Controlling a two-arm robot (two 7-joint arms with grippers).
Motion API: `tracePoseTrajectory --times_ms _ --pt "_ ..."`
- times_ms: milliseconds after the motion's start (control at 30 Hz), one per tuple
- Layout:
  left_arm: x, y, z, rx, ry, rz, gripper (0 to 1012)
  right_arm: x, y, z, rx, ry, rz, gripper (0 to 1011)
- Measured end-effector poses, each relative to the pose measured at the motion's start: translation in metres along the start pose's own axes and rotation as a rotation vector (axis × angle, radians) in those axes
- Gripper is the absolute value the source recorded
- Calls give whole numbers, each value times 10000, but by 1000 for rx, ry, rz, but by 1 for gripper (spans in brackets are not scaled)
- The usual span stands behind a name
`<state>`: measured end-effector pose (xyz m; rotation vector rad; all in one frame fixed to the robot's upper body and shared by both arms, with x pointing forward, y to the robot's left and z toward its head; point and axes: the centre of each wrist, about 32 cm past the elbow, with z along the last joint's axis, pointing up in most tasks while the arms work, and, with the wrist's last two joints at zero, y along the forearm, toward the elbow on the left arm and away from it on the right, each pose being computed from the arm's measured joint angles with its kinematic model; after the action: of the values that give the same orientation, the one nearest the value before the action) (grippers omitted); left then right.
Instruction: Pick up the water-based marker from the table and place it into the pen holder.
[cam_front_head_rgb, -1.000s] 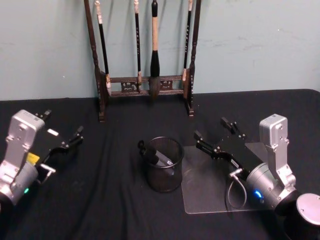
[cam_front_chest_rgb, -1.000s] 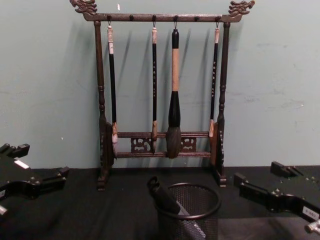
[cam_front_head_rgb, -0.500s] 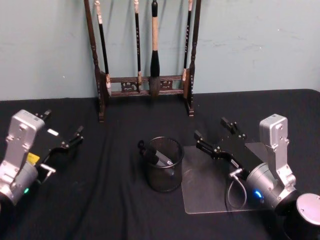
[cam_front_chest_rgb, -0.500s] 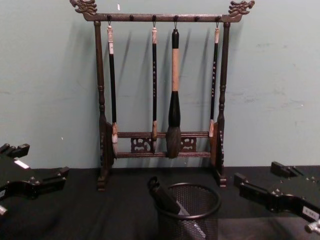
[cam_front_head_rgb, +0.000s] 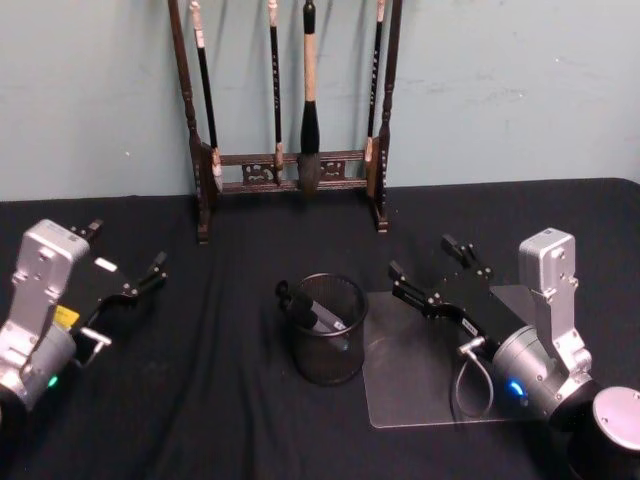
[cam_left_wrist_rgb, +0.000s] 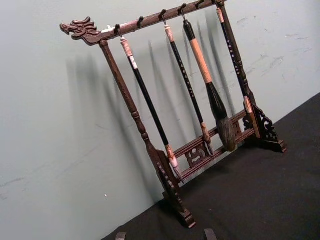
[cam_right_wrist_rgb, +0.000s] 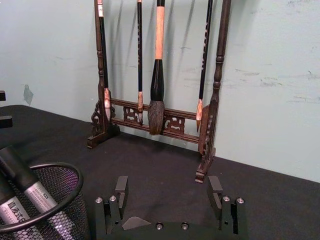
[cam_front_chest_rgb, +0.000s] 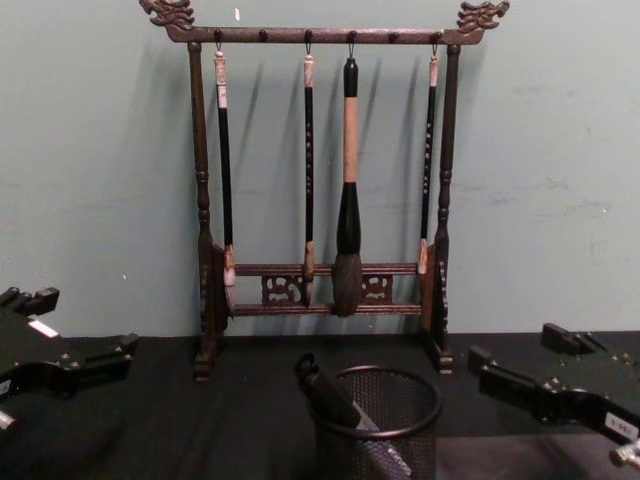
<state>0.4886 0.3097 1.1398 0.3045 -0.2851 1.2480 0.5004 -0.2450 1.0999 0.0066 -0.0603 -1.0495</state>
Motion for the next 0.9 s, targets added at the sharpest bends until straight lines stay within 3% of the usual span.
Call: tracePoseTrajectory --times_ms 900 --pt "0 0 0 0 0 0 1009 0 0 0 0 0 0 1002"
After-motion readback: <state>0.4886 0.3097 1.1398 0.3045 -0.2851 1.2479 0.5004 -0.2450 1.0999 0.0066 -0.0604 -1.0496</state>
